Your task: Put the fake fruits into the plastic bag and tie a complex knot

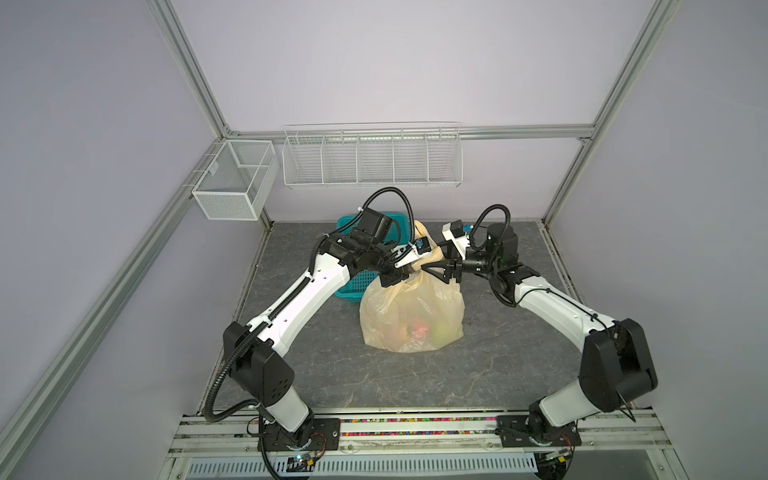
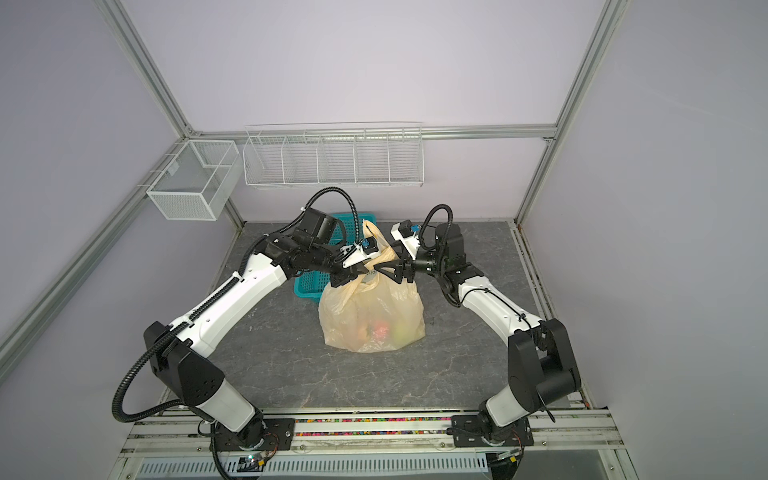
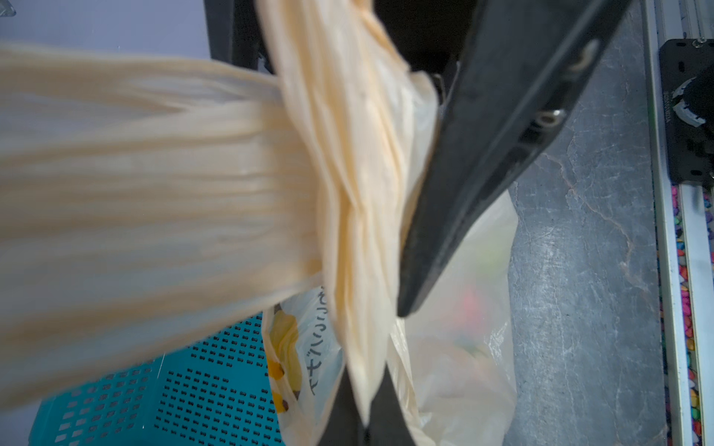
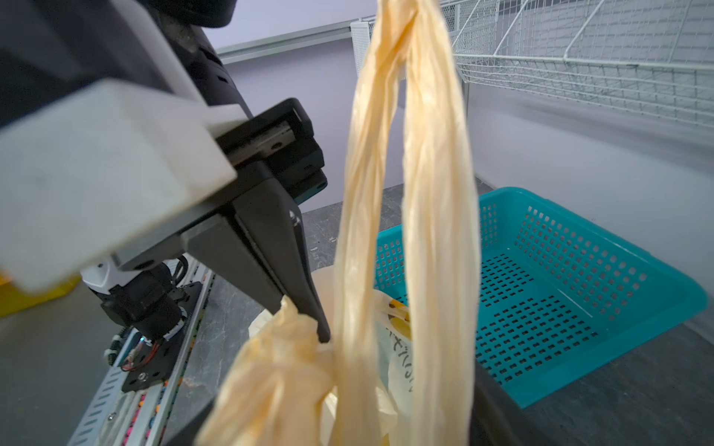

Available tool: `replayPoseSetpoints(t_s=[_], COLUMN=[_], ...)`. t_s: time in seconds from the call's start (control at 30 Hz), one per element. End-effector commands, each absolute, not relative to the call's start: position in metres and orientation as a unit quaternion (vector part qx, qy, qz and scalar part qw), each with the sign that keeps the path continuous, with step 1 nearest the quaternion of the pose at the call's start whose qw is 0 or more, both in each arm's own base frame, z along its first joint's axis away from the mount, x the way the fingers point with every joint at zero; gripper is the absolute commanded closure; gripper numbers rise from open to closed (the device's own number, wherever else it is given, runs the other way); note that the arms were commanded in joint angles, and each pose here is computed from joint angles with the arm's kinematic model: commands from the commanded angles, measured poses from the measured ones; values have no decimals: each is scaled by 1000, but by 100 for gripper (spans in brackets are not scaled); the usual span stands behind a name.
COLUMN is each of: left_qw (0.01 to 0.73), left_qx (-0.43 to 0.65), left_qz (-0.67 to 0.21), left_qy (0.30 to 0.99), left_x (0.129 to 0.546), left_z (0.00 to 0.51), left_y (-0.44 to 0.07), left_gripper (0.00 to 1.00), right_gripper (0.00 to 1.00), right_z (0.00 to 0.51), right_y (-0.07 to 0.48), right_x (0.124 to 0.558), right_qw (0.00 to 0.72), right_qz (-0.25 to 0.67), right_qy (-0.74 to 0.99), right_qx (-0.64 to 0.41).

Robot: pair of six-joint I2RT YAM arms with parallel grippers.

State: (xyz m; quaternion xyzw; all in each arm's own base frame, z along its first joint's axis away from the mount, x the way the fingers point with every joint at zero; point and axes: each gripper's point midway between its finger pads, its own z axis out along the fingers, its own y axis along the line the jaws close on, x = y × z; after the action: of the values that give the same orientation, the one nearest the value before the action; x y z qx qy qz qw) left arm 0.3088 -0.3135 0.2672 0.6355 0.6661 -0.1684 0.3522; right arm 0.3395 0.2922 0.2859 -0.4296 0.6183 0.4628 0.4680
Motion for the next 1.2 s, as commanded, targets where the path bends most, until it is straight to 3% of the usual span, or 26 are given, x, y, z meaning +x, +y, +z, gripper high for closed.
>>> replayPoseSetpoints(t_s=[0.0,0.23,0.53,0.63,0.8,0.9,0.93,1.07,1.17], left_qw=[345,346,343,345,344,348,350,351,350], left_qx=[648,648,648,646,645,644,644,644,645], left_qz=[-160,-159,-152,-147,-144,-142,-142,-141,-136], left_qy=[660,660,663,665,667,667,666,665,665], left_x=[307,309,313,315,317,317,318,318,319], left_z=[260,259,255,255,253,254,256,256,254], left_y=[-312,-314,-314,-313,-314,-314,-314,-315,-316], left_gripper=[100,100,100,100,100,100,100,100,100], right_gripper=[34,27,31,41,67,76,75,53,47], right_z=[291,293,295,294,294,293,294,295,298], right_y=[296,297,299,300,300,300,300,299,300], right_x=[335,335,334,334,334,334,333,332,331], right_qw=[471,472,467,465,463,462,463,464,465], right_qz=[471,474,483,485,487,486,486,486,487], right_qy=[603,601,596,597,598,598,598,599,597], right_qx=[-439,-437,-439,-438,-437,-438,-438,-437,-436])
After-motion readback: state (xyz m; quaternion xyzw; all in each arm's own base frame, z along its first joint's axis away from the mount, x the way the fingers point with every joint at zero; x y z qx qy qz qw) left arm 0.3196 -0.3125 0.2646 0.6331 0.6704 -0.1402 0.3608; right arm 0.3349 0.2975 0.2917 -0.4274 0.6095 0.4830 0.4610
